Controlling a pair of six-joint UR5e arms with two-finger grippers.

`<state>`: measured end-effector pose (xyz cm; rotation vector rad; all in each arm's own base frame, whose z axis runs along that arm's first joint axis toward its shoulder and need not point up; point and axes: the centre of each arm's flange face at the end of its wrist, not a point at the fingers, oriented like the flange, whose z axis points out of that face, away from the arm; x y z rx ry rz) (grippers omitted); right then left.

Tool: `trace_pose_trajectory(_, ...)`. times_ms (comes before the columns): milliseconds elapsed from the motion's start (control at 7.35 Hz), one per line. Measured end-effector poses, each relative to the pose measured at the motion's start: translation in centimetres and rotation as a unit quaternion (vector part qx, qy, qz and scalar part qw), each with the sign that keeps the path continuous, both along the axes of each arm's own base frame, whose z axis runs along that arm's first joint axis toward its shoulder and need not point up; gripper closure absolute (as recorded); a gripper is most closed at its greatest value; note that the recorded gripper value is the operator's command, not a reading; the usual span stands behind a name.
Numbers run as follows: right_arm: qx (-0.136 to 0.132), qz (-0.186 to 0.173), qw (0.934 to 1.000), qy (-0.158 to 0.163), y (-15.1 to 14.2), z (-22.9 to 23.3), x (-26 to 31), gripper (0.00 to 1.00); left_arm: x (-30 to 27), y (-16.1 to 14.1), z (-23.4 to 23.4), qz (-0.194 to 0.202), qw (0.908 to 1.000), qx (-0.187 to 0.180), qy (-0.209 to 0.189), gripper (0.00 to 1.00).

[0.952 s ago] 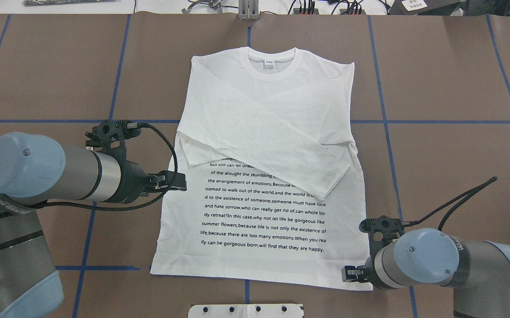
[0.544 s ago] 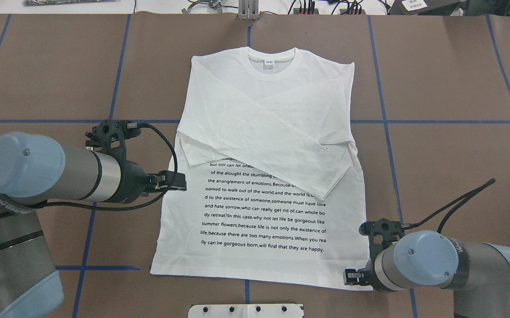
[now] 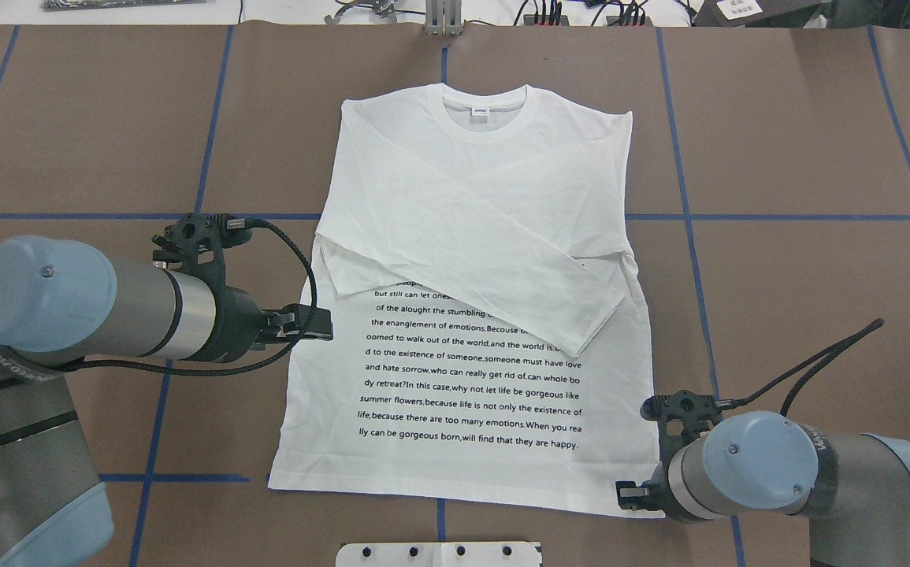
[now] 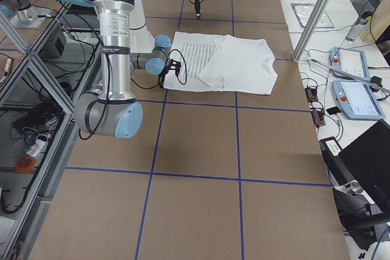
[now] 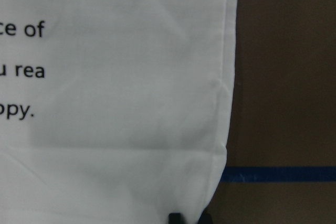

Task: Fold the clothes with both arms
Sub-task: 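Lower the left gripper to the hem corner nearest the robot while right holds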

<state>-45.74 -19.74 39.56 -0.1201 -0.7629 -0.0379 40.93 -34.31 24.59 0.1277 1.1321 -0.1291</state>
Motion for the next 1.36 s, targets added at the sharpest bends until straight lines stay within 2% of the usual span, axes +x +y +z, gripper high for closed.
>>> trace_pose_trajectory(136,0.001,0.0,1.0,-0.005,0.0,-0.5,0.2,0.99,0.0,0.0,0.0,0.0,1.0,0.0,0.0,0.01)
trace_pose_trajectory(544,0.003,0.001,0.9998,-0.019,0.0,-1.9,0.7,1.0,0.3,0.1,0.4,0.0,1.0,-0.005,-0.003,0.01)
trace_pose_trajectory(680,0.006,0.004,0.9997,-0.025,-0.1,-2.4,1.0,1.0,0.9,0.5,0.5,-0.001,0.9998,-0.019,-0.003,0.01)
trace_pose_trajectory(816,0.008,0.007,0.9995,-0.031,-0.3,-3.0,1.4,1.0,2.2,1.9,0.6,0.002,0.9988,-0.048,0.0,0.01)
trace_pose_trajectory(952,0.009,0.011,0.9993,-0.035,-0.5,-3.4,1.7,1.0,4.3,4.6,0.9,0.011,0.9968,-0.079,-0.003,0.01)
trace_pose_trajectory(1360,0.01,0.022,0.9989,-0.039,-1.4,-3.8,2.3,1.0,9.0,11.6,3.3,0.023,0.9903,-0.122,-0.063,0.06)
